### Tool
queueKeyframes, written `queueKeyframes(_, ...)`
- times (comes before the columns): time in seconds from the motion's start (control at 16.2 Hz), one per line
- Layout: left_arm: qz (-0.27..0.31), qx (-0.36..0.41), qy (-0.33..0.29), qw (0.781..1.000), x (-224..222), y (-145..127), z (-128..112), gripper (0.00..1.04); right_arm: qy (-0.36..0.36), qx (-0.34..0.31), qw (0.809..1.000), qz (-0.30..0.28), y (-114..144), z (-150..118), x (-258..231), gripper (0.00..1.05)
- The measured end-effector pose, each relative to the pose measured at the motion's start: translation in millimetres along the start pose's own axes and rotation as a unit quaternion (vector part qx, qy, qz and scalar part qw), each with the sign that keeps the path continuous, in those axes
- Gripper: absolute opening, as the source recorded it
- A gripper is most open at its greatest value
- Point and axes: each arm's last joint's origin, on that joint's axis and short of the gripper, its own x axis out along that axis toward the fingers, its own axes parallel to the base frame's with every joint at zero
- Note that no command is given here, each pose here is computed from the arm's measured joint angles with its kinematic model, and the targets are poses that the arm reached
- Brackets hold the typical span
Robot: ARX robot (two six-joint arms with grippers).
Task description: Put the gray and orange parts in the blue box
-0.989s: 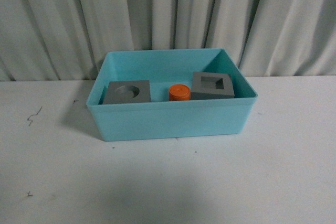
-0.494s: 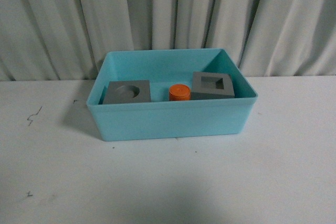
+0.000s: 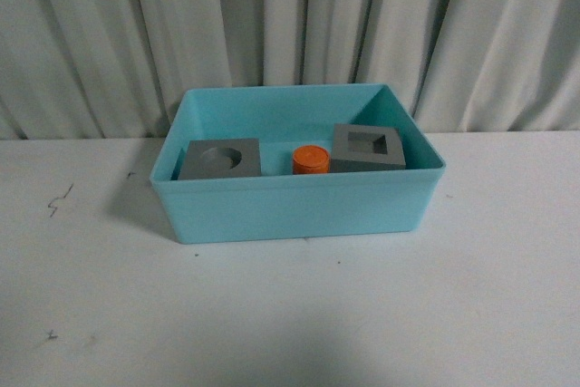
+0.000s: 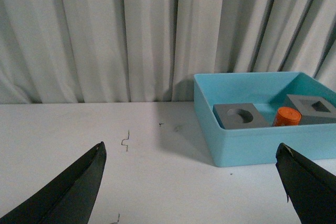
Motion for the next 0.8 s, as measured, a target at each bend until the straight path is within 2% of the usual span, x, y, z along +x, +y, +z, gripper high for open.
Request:
queueKeyframes(0.12, 0.000, 0.000, 0.000, 1.000, 0.0, 0.0, 0.0, 0.98, 0.028, 0.000, 1.000, 0.000, 0.0, -6.4, -7.1, 0.02)
queueKeyframes(0.19, 0.000, 0.000, 0.000, 1.000, 0.0, 0.0, -0.1, 0.98, -0.002, 0.000, 1.000, 0.000, 0.0, -1.6, -11.4, 0.02)
queueKeyframes(0.8, 0.000, 0.000, 0.000, 1.000, 0.0, 0.0, 0.0, 0.98, 0.006, 0.000, 1.000, 0.000, 0.0, -3.4, -11.4, 0.02)
